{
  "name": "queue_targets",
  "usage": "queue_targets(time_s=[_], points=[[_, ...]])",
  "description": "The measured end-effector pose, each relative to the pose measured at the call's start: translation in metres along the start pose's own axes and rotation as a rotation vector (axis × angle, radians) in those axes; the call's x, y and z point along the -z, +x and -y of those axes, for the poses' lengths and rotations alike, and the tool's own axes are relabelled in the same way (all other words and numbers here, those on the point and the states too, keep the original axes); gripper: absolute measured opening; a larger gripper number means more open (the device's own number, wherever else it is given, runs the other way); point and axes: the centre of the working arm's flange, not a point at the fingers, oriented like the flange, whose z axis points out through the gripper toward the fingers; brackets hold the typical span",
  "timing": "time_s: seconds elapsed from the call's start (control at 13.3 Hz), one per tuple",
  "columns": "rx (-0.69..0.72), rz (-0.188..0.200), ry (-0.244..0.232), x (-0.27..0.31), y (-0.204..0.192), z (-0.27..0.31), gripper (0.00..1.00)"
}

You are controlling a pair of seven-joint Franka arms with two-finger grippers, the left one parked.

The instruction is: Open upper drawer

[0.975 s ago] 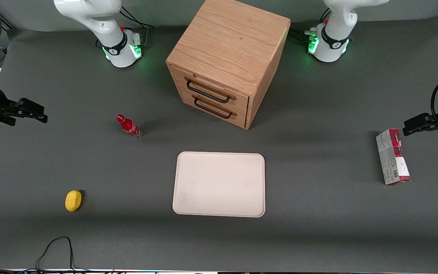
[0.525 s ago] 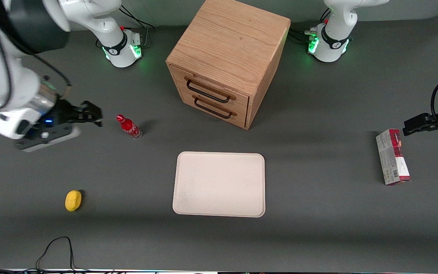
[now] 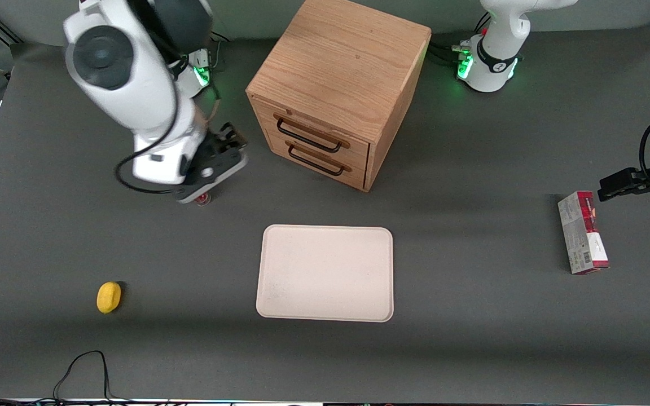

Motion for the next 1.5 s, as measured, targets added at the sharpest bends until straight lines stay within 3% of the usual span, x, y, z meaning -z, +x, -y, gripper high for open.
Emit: queue_targets(time_s=[0.53, 0.97, 1.27, 1.5], points=[[0.201, -0.002, -0.011, -0.016, 0.005, 0.127, 1.00], [0.406, 0.010, -0.010, -0.022, 0.008, 0.118, 1.00], [0.420, 0.011, 0.066, -0.026, 0.007, 0.119, 1.00], [0.418, 0.016, 0.076, -0.039, 0.009, 0.114, 1.00]])
